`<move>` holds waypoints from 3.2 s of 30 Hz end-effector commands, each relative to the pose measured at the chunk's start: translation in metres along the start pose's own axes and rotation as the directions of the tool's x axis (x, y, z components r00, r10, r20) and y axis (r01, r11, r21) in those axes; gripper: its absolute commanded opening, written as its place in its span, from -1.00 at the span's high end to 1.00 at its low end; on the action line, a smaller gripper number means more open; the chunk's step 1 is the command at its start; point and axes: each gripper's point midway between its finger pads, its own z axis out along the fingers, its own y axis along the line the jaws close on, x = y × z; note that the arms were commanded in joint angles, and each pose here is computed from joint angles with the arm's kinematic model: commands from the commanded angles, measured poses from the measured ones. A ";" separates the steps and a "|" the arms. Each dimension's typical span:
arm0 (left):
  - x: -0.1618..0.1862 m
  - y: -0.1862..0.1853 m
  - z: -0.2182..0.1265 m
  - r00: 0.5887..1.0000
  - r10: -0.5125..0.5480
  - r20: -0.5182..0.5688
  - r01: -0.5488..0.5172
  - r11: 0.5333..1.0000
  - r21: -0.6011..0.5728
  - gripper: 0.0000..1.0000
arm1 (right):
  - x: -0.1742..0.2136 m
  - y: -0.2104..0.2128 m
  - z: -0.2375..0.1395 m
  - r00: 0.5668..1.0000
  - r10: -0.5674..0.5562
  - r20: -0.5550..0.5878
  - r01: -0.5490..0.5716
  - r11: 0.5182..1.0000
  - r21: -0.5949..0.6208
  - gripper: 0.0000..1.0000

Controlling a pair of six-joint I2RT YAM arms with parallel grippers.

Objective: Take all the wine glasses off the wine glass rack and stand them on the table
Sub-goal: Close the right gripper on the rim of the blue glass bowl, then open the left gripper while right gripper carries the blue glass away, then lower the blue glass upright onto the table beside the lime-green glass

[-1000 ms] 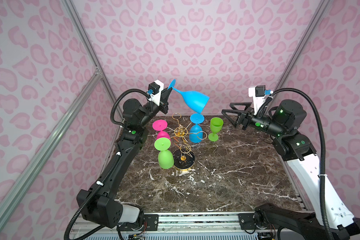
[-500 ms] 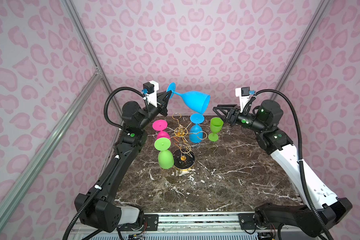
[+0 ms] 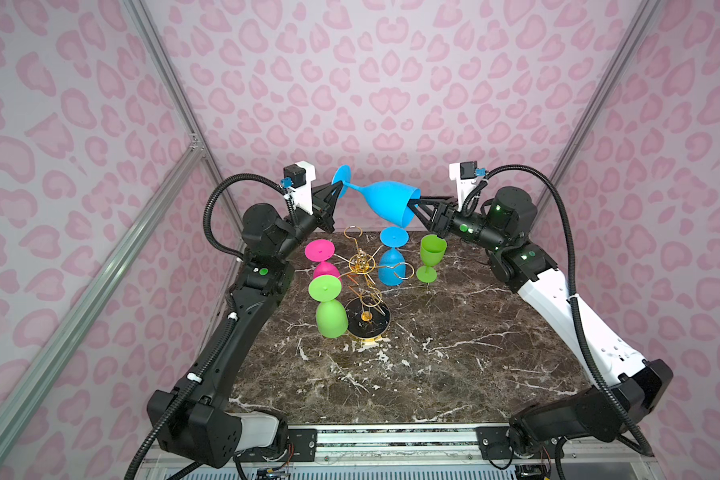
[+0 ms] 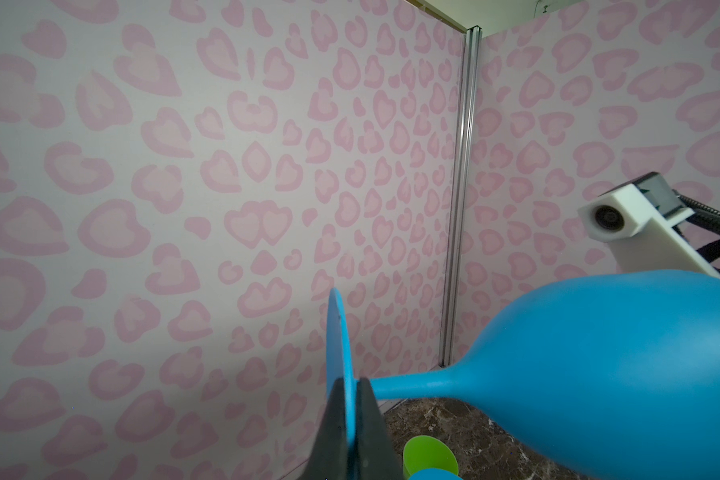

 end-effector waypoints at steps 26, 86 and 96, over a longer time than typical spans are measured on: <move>-0.003 -0.002 0.000 0.995 -0.094 0.016 0.094 0.995 0.017 0.93 | -0.010 0.027 0.017 0.999 -0.026 0.031 0.029 0.996 -0.082 1.00; -0.015 0.040 -0.144 0.992 0.122 -0.019 -0.116 0.863 -0.492 -0.96 | 0.125 -0.344 -0.165 0.596 0.485 -0.640 0.436 0.475 0.765 1.00; -0.003 0.042 -0.148 0.994 0.097 -0.059 -0.113 0.857 -0.503 -0.95 | 0.153 -0.365 -0.159 0.543 0.523 -0.657 0.439 0.489 0.753 1.00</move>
